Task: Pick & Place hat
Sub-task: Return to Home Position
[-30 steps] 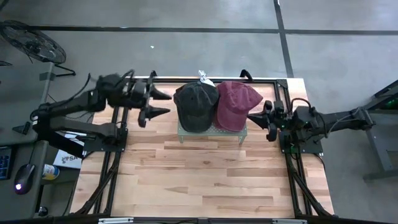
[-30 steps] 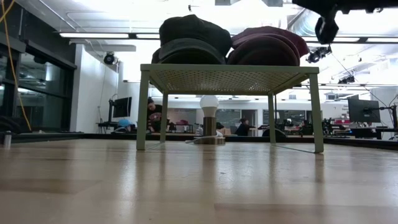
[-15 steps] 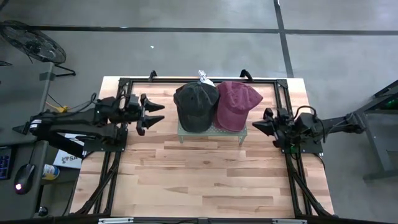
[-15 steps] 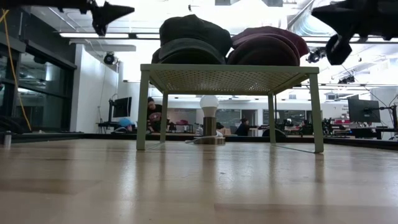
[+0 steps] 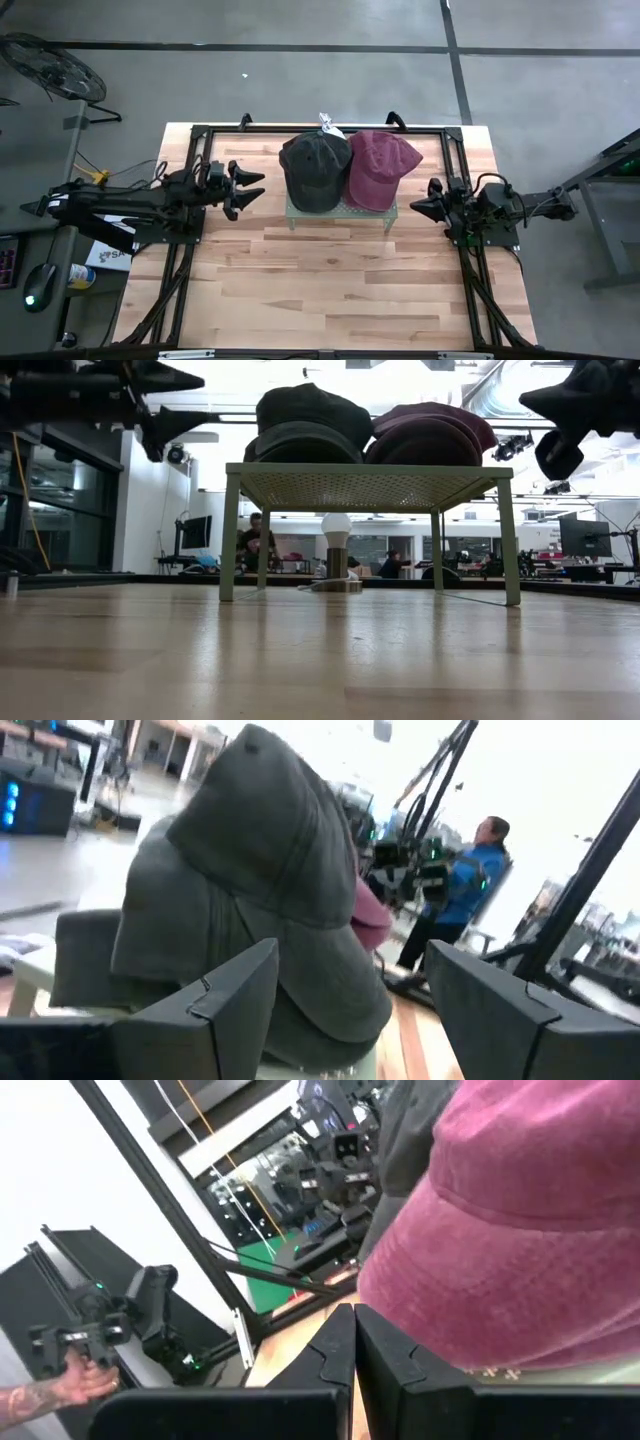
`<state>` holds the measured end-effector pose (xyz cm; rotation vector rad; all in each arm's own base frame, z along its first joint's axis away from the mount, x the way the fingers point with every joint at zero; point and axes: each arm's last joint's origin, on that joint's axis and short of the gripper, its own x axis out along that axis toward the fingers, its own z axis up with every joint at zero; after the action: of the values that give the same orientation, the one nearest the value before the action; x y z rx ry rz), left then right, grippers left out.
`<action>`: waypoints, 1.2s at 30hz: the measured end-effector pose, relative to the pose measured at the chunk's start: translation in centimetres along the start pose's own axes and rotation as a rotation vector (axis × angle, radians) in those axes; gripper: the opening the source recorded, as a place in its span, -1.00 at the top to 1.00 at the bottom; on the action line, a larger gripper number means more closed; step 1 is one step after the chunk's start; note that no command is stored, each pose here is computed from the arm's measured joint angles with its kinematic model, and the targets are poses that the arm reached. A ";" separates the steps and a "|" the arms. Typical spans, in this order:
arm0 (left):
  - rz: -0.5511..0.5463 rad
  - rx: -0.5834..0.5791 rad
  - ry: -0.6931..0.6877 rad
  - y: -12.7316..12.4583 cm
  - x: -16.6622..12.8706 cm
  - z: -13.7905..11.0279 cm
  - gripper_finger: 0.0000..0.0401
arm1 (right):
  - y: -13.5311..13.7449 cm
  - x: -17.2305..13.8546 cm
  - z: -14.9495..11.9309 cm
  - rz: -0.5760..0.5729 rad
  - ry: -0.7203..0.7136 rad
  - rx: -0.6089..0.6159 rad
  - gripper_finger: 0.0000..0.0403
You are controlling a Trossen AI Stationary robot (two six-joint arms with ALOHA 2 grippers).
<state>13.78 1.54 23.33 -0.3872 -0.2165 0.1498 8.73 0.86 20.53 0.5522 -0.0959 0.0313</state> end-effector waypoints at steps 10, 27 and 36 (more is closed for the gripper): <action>-0.007 -0.033 -0.089 1.5 -1.6 -3.0 -0.24 | 0.1 0.0 -0.1 0.039 0.032 -0.025 1.00; -0.039 -0.016 -0.143 1.3 -2.5 -2.5 -0.24 | -0.2 0.4 -0.7 -0.005 0.093 -0.074 1.00; -0.006 -0.009 -0.131 1.5 -3.9 -2.4 -0.24 | -0.5 0.5 -1.2 -0.037 0.140 -0.092 1.00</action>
<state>10.39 1.36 19.86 -0.3855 -0.3477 0.1685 9.31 1.05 19.32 0.4585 0.0487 0.0296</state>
